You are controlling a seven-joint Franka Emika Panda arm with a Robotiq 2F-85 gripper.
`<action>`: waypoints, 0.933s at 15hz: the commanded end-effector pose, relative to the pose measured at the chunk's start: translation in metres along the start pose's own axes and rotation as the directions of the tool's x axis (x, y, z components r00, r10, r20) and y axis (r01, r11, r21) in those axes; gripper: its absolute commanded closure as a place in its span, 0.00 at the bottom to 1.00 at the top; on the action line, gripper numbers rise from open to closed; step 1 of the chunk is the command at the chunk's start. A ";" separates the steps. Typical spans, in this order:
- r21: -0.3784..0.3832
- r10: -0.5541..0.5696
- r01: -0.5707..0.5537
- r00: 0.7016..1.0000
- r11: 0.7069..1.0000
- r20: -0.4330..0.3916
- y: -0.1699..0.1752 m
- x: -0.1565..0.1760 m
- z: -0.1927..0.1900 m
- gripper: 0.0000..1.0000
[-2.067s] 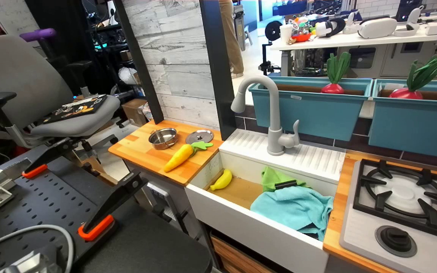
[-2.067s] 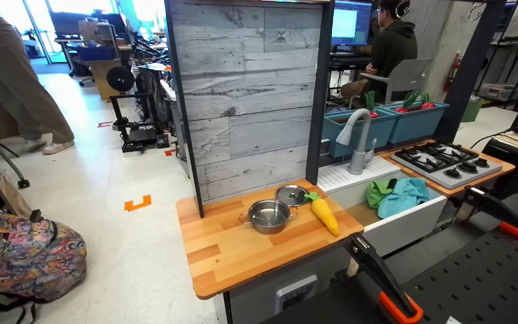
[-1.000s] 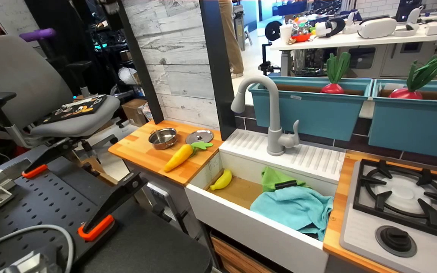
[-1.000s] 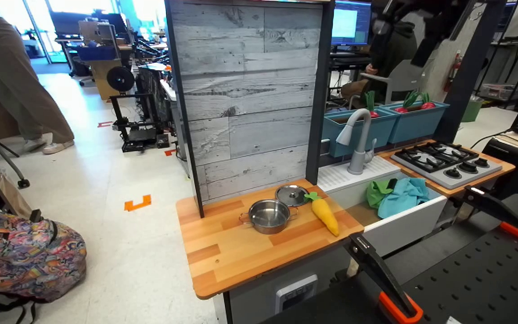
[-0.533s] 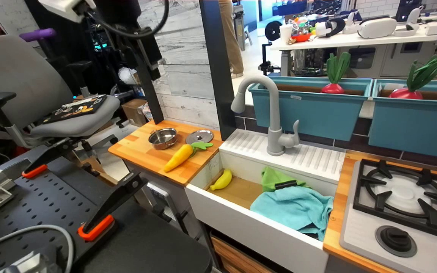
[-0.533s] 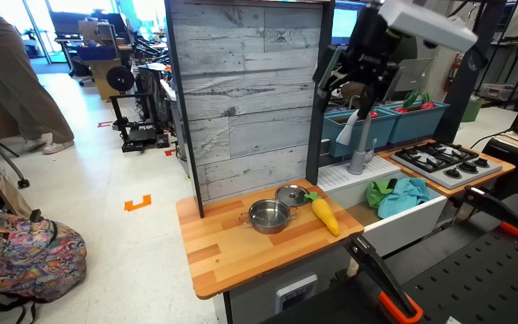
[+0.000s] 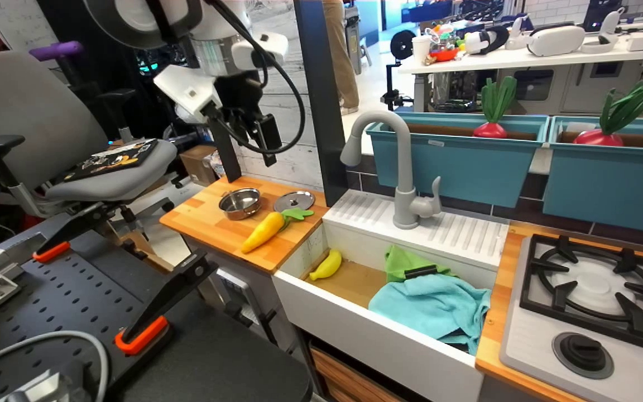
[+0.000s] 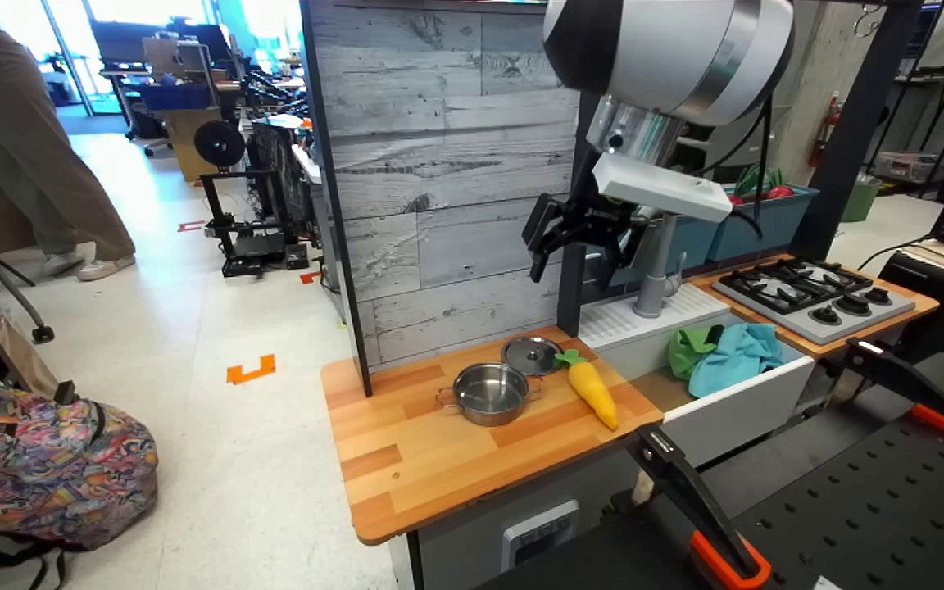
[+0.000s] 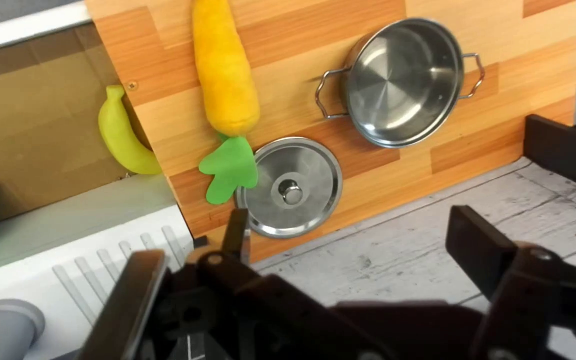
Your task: Put the lid on the pot
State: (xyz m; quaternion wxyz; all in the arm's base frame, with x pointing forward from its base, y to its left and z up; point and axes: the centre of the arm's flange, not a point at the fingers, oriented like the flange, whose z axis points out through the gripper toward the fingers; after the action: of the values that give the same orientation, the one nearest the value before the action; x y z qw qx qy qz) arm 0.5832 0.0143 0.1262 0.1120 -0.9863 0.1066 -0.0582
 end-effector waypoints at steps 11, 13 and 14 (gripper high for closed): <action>-0.101 0.086 -0.085 0.996 0.991 0.003 0.000 0.054 0.117 0.00; -0.122 0.088 -0.087 0.996 0.989 0.008 0.000 0.053 0.124 0.00; -0.131 0.088 -0.086 0.996 0.988 0.009 0.000 0.052 0.128 0.00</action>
State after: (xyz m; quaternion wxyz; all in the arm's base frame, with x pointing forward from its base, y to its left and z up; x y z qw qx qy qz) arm 0.6324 0.0192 0.0191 0.0671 -0.9840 0.1601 -0.0391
